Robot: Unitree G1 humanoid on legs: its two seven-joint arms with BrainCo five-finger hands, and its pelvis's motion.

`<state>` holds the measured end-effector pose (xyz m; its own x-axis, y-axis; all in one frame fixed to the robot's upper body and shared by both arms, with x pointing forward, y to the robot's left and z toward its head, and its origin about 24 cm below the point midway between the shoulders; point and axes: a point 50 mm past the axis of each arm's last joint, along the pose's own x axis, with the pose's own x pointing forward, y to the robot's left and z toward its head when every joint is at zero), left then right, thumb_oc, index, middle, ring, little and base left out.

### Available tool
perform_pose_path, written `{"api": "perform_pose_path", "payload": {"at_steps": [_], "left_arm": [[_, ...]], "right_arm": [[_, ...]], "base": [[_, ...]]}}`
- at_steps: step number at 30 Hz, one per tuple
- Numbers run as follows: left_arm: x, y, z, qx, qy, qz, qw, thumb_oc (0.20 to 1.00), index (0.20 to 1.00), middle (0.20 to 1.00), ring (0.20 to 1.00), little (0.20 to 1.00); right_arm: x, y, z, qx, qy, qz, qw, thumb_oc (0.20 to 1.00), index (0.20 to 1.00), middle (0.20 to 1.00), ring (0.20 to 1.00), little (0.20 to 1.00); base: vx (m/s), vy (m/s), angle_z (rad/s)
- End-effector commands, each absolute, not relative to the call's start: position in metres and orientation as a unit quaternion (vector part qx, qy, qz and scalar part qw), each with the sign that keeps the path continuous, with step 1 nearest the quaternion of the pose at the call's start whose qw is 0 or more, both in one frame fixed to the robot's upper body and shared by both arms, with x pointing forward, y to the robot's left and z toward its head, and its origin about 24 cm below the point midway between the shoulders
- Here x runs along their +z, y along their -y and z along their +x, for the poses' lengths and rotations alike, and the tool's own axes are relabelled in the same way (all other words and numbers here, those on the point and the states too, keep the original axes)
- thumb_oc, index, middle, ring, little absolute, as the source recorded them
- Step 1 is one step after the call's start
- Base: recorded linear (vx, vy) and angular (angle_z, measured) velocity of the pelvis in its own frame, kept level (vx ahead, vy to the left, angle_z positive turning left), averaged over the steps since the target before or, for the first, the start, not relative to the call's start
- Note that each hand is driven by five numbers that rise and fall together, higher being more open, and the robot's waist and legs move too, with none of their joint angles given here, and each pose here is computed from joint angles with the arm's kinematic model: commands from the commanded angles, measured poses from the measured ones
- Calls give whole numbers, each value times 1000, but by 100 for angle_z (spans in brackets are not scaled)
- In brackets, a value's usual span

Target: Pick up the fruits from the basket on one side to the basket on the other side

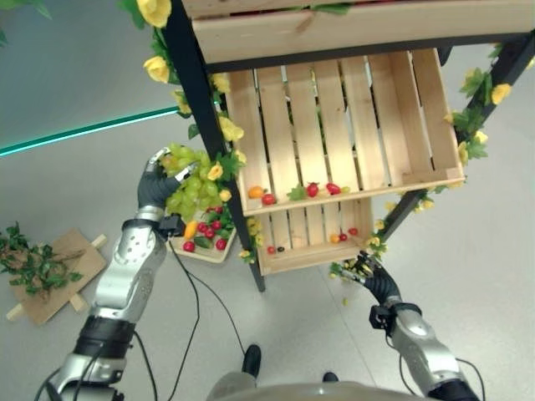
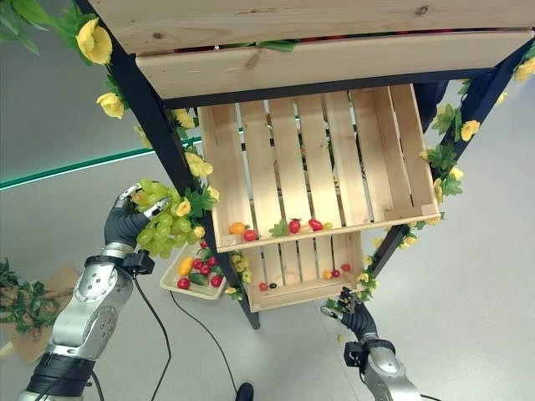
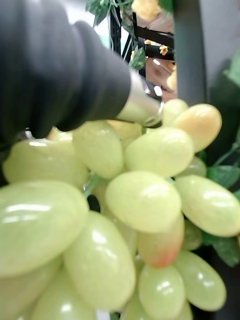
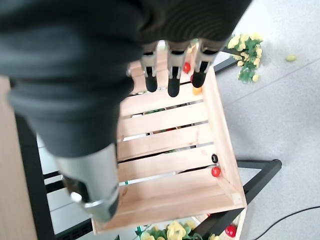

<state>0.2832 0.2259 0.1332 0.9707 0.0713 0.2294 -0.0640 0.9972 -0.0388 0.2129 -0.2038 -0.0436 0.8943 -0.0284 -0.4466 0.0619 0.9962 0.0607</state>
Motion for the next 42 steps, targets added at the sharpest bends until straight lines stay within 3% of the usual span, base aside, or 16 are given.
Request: {"api": "perform_pose_path", "payload": {"at_steps": [1, 30, 42], "left_arm": [[170, -203, 282, -24, 220, -63, 973, 200, 200, 200, 200, 200], [132, -238, 243, 69, 172, -80, 979, 200, 200, 200, 200, 200], [128, -244, 221, 66, 167, -89, 980, 200, 200, 200, 200, 200]], "right_arm": [[-22, 208, 226, -23, -172, 30, 984, 1000, 1000, 1000, 1000, 1000], [-23, 211, 223, -33, -171, 35, 984, 1000, 1000, 1000, 1000, 1000], [-23, 216, 221, -40, -172, 35, 984, 1000, 1000, 1000, 1000, 1000]], "base": [[0, 0, 0], [4, -6, 3], [-2, -5, 5]]}}
